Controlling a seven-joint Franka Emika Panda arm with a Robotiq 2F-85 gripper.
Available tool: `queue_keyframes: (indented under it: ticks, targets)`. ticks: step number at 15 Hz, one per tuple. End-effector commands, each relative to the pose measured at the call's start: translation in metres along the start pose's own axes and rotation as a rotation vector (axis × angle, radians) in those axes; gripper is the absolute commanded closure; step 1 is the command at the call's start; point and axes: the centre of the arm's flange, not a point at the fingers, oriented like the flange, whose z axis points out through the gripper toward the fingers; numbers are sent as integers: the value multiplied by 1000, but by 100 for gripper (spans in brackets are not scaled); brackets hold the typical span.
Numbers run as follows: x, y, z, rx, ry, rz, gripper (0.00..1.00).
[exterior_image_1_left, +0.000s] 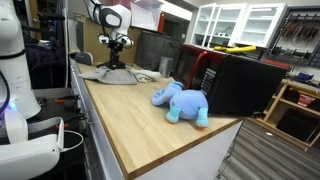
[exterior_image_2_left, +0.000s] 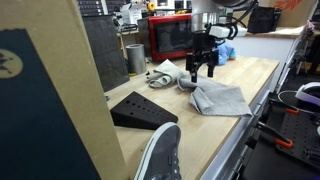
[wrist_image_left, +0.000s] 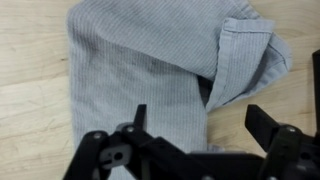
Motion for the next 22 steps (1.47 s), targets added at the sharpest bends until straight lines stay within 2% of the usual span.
queue_keyframes:
  ticks: [1, 6, 10, 11, 12, 13, 18, 21, 22]
  targets:
    - [-2, 2, 5, -3, -53, 79, 0]
    - [-10, -4, 6, 15, -108, 151, 0]
    - [-9, -10, 13, 22, -105, 173, 0]
    - [-9, -12, 14, 24, -103, 169, 6]
    - [-10, -14, 15, 25, -105, 164, 17]
    - [-11, -16, 16, 27, -105, 160, 34]
    - [-14, -27, 19, 46, -92, 128, 73]
    - [-13, -34, 16, 64, -63, 96, 95]
    - [-14, -36, 16, 64, -50, 76, 92]
